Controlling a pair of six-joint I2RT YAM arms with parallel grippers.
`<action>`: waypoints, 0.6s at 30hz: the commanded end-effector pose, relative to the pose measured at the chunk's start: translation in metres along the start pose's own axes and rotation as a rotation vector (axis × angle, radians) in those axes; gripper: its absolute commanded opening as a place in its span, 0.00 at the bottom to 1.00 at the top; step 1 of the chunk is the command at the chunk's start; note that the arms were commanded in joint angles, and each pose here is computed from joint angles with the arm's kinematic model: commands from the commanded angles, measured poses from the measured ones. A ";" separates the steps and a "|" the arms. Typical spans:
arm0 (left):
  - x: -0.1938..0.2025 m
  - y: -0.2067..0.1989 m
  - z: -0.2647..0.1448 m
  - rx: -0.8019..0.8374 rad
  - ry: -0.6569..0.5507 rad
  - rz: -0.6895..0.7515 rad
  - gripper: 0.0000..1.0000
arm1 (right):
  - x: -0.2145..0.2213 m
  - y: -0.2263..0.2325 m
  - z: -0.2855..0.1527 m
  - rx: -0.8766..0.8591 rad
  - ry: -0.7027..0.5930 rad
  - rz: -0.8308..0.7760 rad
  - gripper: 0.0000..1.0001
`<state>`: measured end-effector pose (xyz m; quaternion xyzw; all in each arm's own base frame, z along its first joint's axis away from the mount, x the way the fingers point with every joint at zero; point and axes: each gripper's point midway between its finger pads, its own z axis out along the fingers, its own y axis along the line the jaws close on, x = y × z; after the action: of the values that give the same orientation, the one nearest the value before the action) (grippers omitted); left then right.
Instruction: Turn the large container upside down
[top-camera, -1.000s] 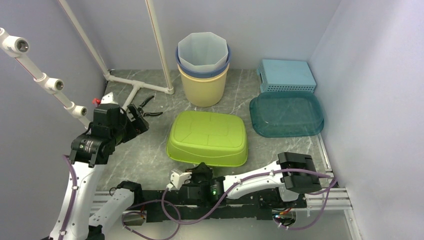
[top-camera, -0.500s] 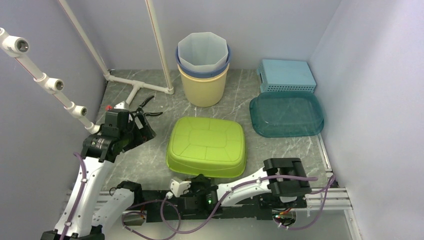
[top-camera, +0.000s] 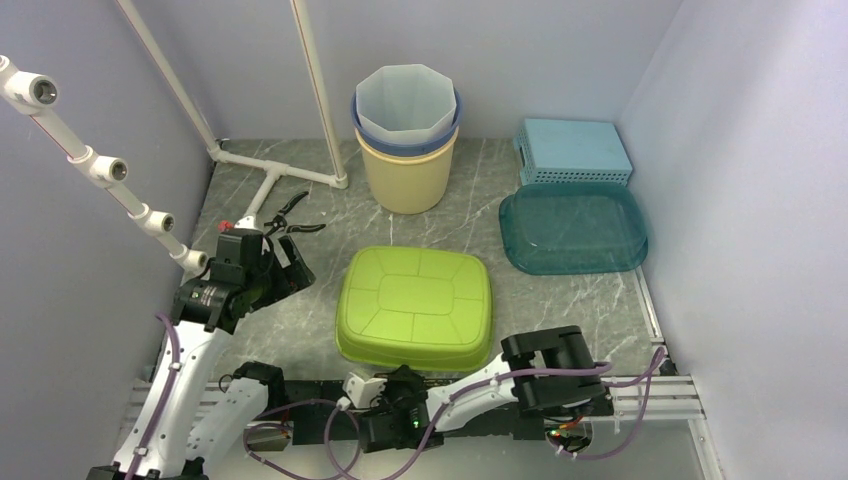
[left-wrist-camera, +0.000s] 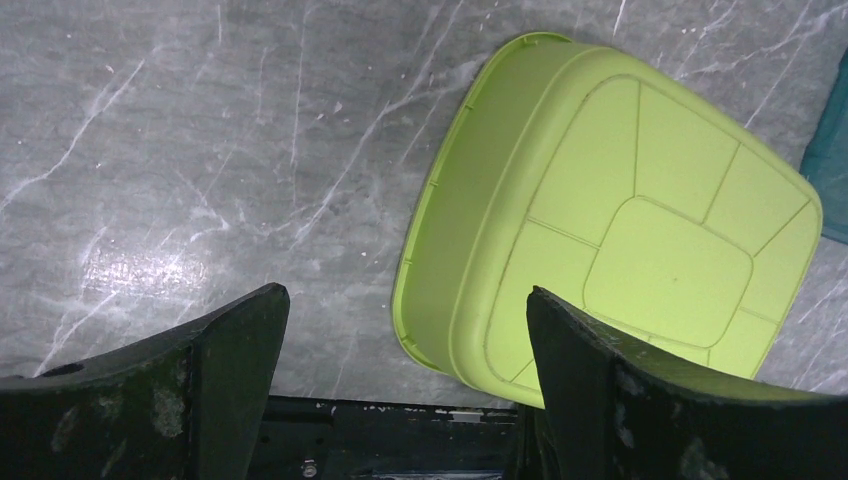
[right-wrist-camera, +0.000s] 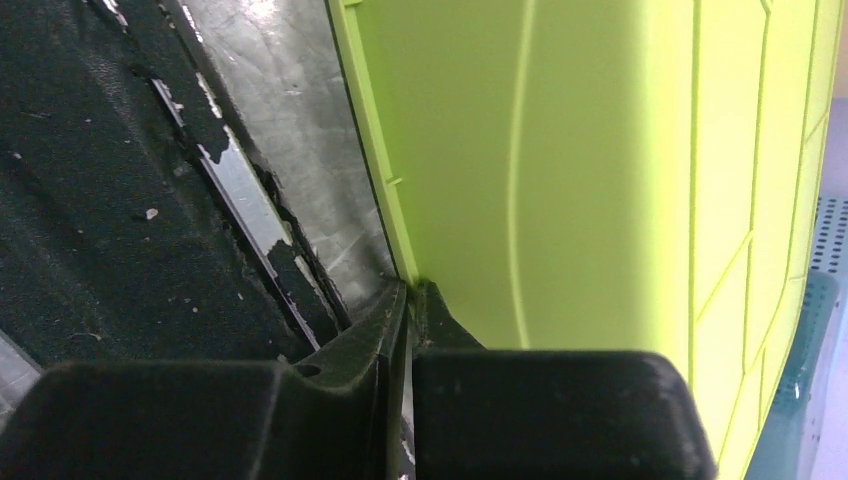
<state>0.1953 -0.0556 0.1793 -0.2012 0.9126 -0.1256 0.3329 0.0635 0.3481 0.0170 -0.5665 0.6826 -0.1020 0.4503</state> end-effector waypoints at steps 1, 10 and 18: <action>-0.006 -0.006 0.001 0.040 -0.035 0.010 0.94 | -0.012 -0.007 -0.007 0.044 -0.059 0.118 0.00; -0.008 -0.007 0.001 0.054 -0.056 0.019 0.94 | -0.038 0.010 -0.036 0.030 -0.151 0.123 0.13; -0.004 -0.013 0.004 0.082 -0.023 0.032 0.94 | -0.058 -0.010 -0.054 0.092 -0.205 0.172 0.32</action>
<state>0.1978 -0.0604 0.1789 -0.1880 0.9090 -0.1411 0.3442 0.0211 0.3637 0.0416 -0.5479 0.6644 -0.0534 0.5055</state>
